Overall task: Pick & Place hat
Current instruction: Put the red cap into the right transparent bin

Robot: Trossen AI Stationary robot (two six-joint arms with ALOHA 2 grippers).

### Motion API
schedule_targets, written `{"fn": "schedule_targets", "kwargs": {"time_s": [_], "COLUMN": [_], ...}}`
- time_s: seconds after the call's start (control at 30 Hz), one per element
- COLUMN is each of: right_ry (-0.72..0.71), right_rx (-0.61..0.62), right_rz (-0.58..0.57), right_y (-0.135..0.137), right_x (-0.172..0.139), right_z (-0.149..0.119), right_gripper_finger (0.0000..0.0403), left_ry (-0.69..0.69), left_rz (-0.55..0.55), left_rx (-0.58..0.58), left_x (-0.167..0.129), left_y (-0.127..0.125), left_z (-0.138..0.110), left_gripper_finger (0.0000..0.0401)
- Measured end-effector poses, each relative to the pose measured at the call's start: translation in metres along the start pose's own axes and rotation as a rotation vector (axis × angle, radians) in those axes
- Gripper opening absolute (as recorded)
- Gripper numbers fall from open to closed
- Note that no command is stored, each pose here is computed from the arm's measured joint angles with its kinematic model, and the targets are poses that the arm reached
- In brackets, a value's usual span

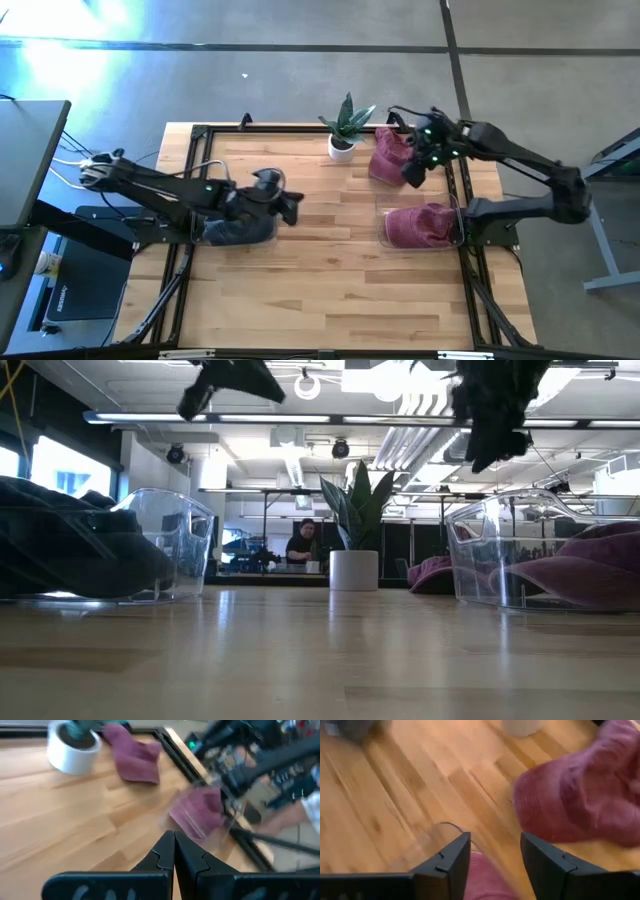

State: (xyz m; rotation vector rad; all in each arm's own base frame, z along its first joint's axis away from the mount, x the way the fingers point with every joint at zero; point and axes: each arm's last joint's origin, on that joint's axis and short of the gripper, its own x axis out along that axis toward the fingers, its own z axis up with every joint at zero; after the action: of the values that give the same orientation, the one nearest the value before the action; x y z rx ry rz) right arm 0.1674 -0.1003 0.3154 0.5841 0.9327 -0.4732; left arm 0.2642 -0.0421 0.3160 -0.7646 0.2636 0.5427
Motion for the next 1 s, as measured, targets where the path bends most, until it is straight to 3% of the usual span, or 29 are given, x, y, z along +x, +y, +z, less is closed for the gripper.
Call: {"fn": "schedule_targets", "kwargs": {"time_s": [0.27,0.37,0.53,0.7,0.87,1.0], "right_ry": [0.213,0.247,0.282,0.270,0.254,0.125], "right_rx": [-0.532,-0.663,-0.736,-0.734,-0.729,-0.748], "right_rz": [0.008,-0.016,-0.093,-0.119,-0.146,-0.187], "right_y": [-0.006,-0.002,0.000,-0.005,-0.021,-0.026], "right_x": [0.061,0.083,0.117,0.135,0.143,0.137], "right_z": [0.018,0.023,0.030,0.035,0.011,-0.006], "right_gripper_finger": [0.0253,0.0267,0.0265,0.0264,0.0264,0.0264], "left_ry": [0.114,0.127,0.107,0.089,0.103,0.104], "left_rz": [-0.143,-0.148,-0.147,-0.135,-0.144,-0.142], "left_rx": [0.017,0.019,0.006,0.009,0.009,0.003], "left_x": [0.032,0.035,0.034,0.034,0.034,0.034], "left_y": [-0.014,-0.015,-0.016,-0.015,-0.015,-0.015], "left_z": [-0.021,-0.024,-0.022,-0.022,-0.022,-0.022], "left_gripper_finger": [0.0000,0.0000,0.0000,0.0000,0.0000,0.0000]}}
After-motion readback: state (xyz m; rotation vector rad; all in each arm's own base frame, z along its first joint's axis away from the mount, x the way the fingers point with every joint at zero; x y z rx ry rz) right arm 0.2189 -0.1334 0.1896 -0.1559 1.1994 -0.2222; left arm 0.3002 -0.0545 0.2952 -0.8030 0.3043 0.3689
